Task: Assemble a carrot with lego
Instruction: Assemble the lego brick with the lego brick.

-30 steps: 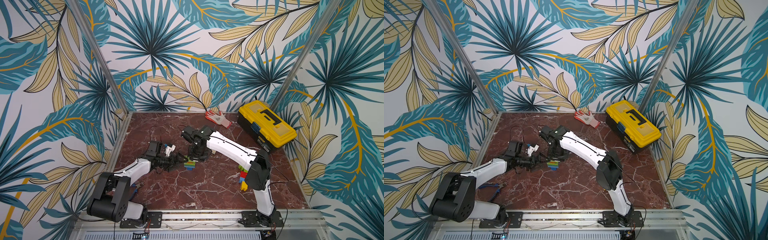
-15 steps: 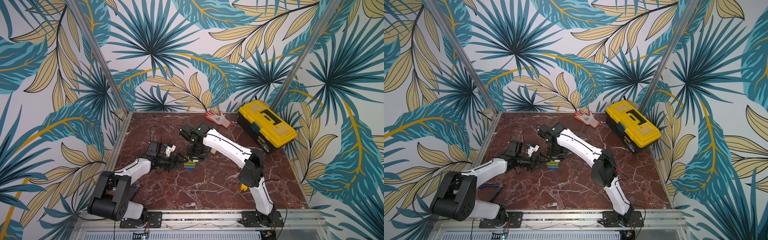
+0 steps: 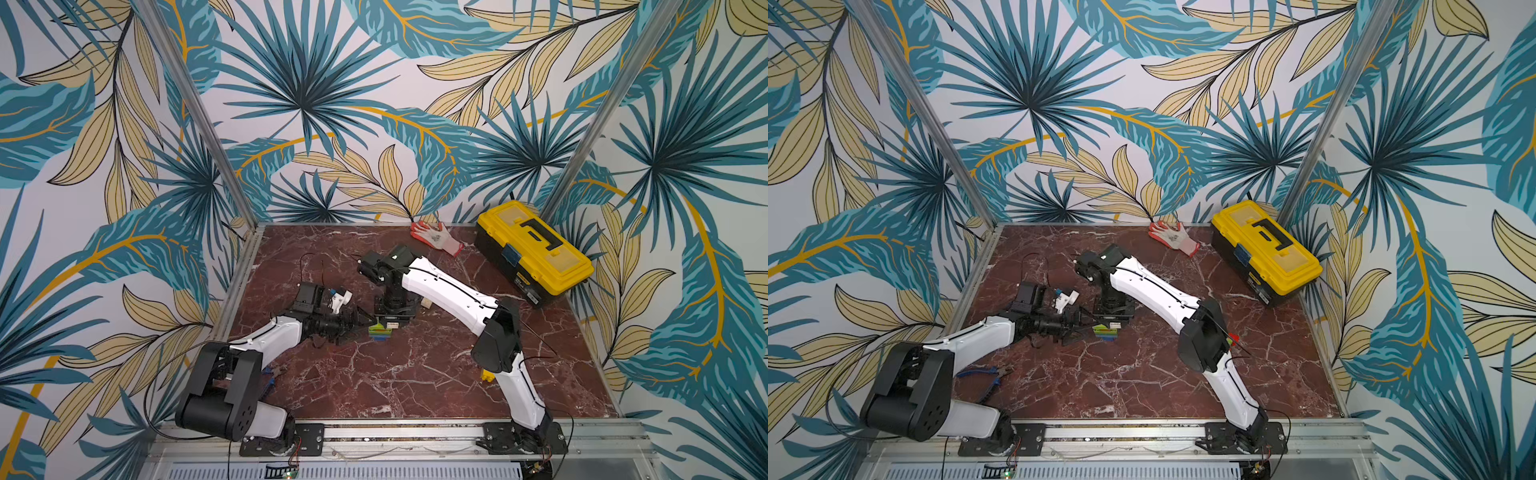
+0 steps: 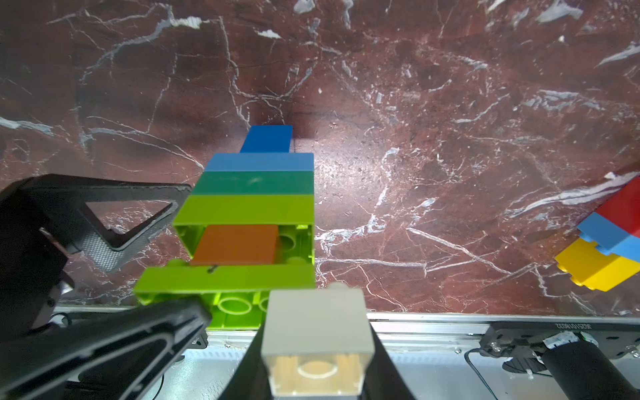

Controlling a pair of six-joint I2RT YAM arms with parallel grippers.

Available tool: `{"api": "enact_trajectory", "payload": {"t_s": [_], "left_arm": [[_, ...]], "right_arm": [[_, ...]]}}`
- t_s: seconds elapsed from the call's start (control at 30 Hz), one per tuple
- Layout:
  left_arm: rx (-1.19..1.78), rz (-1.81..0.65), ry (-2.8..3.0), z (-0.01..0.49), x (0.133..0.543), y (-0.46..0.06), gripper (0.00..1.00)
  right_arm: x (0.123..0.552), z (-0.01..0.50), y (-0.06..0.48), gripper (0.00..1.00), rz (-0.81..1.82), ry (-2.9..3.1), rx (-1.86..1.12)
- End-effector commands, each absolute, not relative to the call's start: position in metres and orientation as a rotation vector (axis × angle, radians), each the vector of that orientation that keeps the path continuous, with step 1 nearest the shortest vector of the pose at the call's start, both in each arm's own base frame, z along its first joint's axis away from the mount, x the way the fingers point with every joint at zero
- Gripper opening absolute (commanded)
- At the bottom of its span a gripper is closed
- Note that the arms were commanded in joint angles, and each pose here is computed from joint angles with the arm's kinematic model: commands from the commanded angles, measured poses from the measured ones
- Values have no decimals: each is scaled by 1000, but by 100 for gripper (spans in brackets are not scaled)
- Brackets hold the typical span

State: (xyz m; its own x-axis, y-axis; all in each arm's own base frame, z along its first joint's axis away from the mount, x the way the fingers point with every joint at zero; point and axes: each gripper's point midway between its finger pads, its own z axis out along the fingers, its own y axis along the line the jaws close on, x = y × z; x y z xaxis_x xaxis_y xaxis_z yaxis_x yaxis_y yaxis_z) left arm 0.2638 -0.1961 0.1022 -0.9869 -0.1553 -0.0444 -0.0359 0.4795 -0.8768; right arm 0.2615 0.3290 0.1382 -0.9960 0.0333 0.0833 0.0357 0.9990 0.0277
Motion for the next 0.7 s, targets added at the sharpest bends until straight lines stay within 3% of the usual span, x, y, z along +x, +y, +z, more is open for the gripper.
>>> {"api": "enact_trajectory", "payload": {"t_s": [0.0, 0.4, 0.67], "left_arm": [[-302, -1376, 2696, 72, 266, -180, 96], [-353, -1360, 2700, 67, 274, -174, 96], [-363, -1357, 2709, 64, 274, -173, 96]], "right_arm": [[258, 70, 313, 27, 244, -2952, -27], [286, 82, 317, 27, 113, -2980, -43], [281, 75, 321, 27, 86, -2943, -30]]}}
